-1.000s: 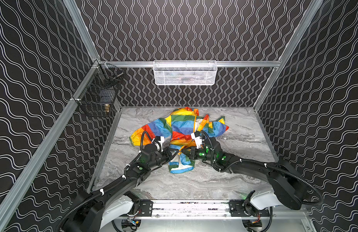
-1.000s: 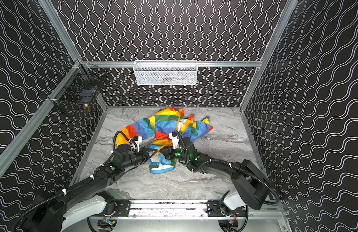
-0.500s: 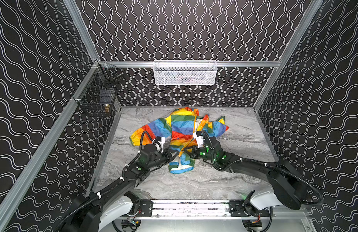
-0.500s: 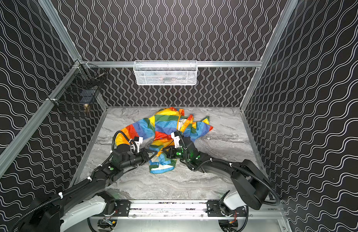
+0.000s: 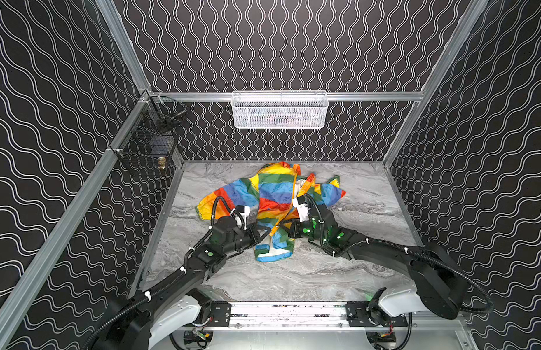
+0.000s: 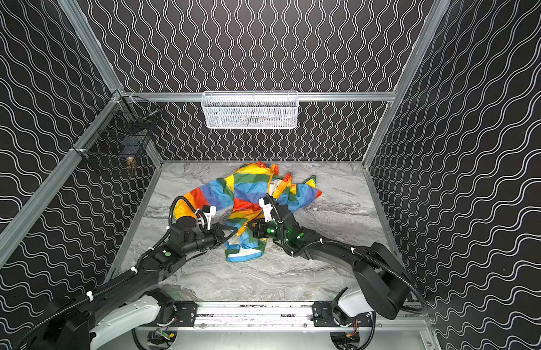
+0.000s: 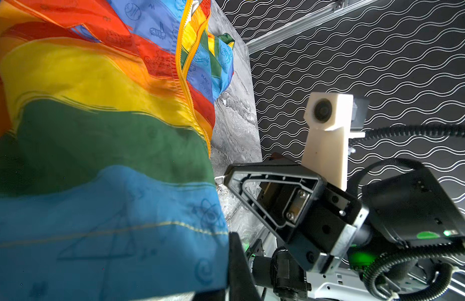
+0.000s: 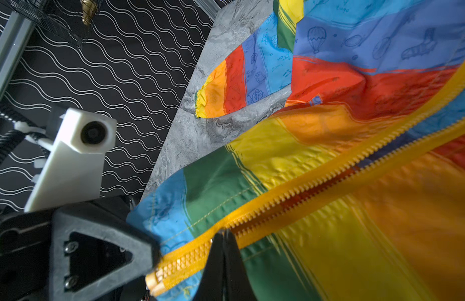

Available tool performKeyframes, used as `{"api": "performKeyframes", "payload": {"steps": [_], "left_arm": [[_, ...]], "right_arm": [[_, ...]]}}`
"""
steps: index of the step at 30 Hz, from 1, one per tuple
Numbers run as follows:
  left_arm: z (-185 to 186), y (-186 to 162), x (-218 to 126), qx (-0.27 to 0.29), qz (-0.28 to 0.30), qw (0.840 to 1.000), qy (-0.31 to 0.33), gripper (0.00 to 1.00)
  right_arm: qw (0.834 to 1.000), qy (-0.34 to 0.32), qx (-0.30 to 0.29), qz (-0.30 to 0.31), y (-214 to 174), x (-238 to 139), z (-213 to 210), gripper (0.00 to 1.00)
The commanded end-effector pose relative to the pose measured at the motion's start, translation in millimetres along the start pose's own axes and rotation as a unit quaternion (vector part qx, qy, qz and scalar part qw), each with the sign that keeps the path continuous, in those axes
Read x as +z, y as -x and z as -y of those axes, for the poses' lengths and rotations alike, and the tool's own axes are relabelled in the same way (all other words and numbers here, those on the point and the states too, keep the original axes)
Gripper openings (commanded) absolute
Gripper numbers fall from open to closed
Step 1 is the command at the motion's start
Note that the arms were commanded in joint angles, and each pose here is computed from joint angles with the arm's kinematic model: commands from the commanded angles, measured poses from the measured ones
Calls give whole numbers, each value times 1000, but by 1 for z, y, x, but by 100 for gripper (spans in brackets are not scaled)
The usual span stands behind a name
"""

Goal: Zip up the jacket

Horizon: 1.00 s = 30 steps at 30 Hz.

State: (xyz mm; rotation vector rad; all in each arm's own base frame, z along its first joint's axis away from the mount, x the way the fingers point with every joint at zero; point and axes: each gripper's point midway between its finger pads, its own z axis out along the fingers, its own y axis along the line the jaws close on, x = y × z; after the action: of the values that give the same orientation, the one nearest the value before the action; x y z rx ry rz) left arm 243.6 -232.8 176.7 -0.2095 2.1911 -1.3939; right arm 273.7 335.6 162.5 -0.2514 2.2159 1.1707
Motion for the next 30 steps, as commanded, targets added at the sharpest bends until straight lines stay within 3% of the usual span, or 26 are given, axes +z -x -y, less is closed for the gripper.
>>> {"api": "performKeyframes", "payload": {"steps": [1, 2, 4, 7, 10, 13, 20, 24, 30], "left_arm": [[-2, 1, -2, 12, 4, 1000, 9, 0], [-4, 2, -3, 14, 5, 1000, 14, 0], [-9, 2, -4, 17, 5, 999, 29, 0], [-17, 3, -8, 23, 6, 998, 55, 0], [-23, 5, -13, 27, 7, 997, 74, 0], [-30, 8, -18, 28, 11, 996, 89, 0], [-41, 17, -31, 31, 21, 992, 120, 0], [-47, 26, -44, 44, 29, 986, 157, 0], [-56, 48, -65, 56, 57, 976, 205, 0]], "right_arm": [[1000, -26, -15, 0, 5, 0, 7, 0], [999, -35, -17, 0, 9, -1, 10, 0], [998, -61, -16, 14, 24, -8, 22, 30], [990, -133, 12, 49, 61, -31, 65, 58], [971, -215, 73, 78, 96, -62, 131, 74], [953, -269, 113, 86, 128, -83, 190, 80], [940, -285, 177, 57, 146, -64, 276, 78], [942, -276, 188, 38, 143, -44, 294, 73], [951, -226, 211, 19, 121, -25, 288, 49]]}}
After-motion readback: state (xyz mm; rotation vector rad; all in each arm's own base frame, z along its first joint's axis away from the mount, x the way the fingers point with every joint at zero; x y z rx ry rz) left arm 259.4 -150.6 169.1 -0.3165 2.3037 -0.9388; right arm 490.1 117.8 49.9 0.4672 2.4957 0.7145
